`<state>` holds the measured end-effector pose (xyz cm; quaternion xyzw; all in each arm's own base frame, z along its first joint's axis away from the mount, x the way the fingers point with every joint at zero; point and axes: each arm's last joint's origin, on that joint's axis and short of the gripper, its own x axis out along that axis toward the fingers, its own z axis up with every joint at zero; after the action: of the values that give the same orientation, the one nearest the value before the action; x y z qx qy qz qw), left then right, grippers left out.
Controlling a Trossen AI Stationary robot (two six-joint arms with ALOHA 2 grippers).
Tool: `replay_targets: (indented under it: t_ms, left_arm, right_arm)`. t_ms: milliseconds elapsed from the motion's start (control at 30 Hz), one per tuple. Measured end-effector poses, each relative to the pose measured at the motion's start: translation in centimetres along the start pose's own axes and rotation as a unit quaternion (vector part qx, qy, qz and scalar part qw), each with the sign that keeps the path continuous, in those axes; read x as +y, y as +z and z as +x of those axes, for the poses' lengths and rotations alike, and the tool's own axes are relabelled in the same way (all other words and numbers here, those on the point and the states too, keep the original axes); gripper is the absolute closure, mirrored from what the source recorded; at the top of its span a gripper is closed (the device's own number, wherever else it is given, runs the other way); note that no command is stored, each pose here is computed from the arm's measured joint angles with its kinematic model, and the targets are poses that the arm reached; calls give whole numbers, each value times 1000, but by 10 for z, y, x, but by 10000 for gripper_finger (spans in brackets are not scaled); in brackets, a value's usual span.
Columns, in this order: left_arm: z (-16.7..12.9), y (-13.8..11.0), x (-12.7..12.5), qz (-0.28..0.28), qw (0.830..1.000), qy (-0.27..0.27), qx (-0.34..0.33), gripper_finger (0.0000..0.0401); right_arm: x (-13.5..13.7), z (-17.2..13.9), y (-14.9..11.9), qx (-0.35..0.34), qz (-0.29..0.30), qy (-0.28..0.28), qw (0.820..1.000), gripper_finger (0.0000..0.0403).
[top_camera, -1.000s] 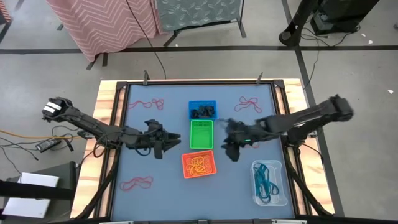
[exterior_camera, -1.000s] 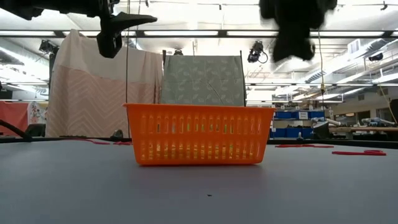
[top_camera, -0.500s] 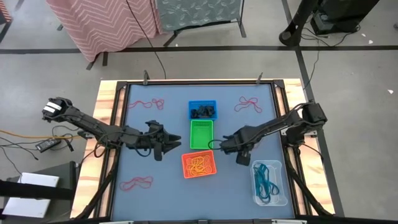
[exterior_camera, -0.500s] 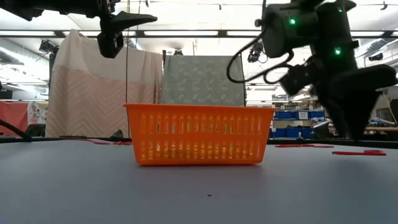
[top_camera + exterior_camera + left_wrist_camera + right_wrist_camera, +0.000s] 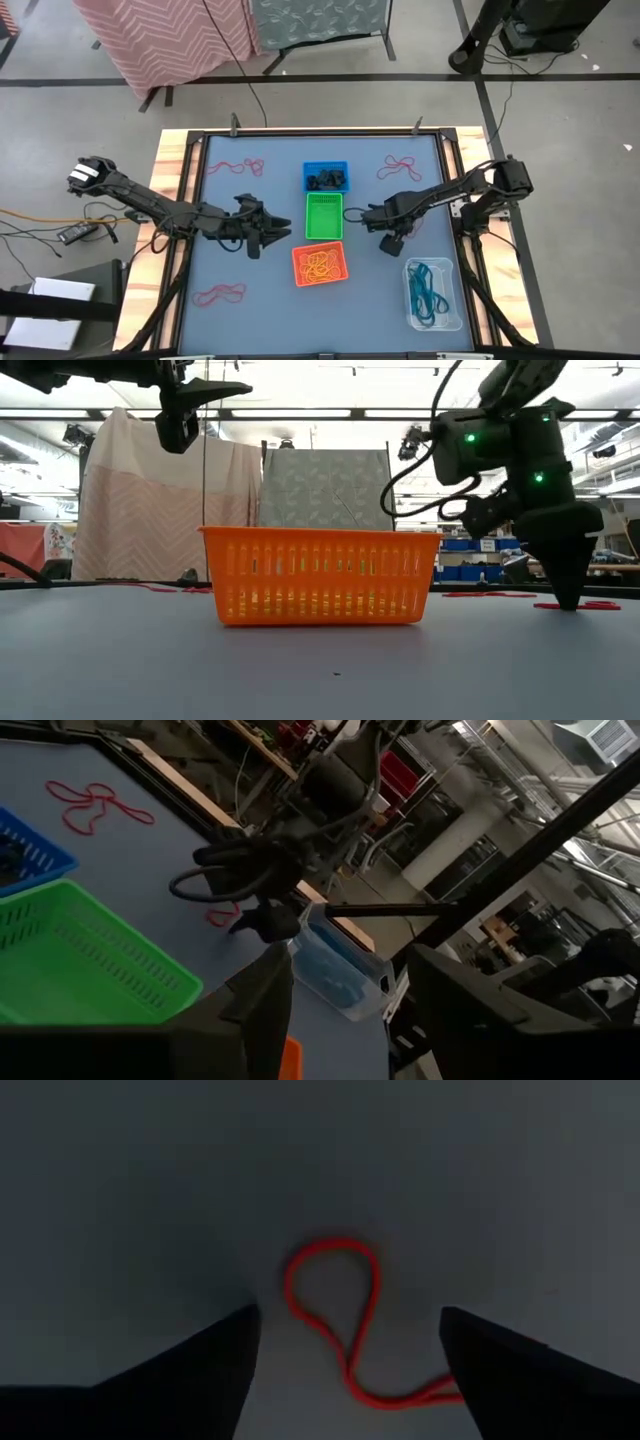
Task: Sort rubber bands into baskets
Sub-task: Put the red rubber band into the green bin
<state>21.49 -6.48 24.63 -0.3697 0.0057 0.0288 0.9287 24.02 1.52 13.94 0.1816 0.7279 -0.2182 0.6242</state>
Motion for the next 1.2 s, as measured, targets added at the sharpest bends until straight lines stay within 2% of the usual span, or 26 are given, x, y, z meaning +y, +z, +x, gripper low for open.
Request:
replay_targets:
  t_ms: [100, 267, 367, 533, 600, 767, 933, 1067, 1200]
  left_arm:
    - [0, 0, 0, 0, 1000, 3, -2, 200]
    - [0, 0, 0, 1, 1000, 5, -4, 200]
    - [0, 0, 1, 2, 1000, 6, -5, 200]
    - [0, 0, 1, 2, 1000, 7, -6, 200]
    - [0, 0, 1, 2, 1000, 7, -6, 200]
    - [0, 0, 1, 3, 1000, 7, -6, 200]
    - [0, 0, 1, 16, 1000, 11, -6, 200]
    - [0, -1, 3, 23, 999, 25, -5, 200]
    - [0, -2, 4, 27, 999, 37, -5, 200]
  right_arm:
    - [-4, 3, 1, -4, 23, 5, 1000, 88]
    - [-2, 4, 3, 0, 5, 30, 1000, 127]
    - [-2, 4, 3, -1, 7, 35, 999, 190]
    - [-6, 10, 2, 1, 44, 33, 998, 352]
    - [-6, 10, 3, 0, 47, 31, 998, 387]
    - [0, -4, 8, -19, 35, 17, 999, 396]
    - [9, -57, 19, -109, 17, 33, 993, 398]
    - [17, -104, 33, -228, 24, 84, 970, 400]
    - [28, -136, 53, -332, 30, 159, 929, 400]
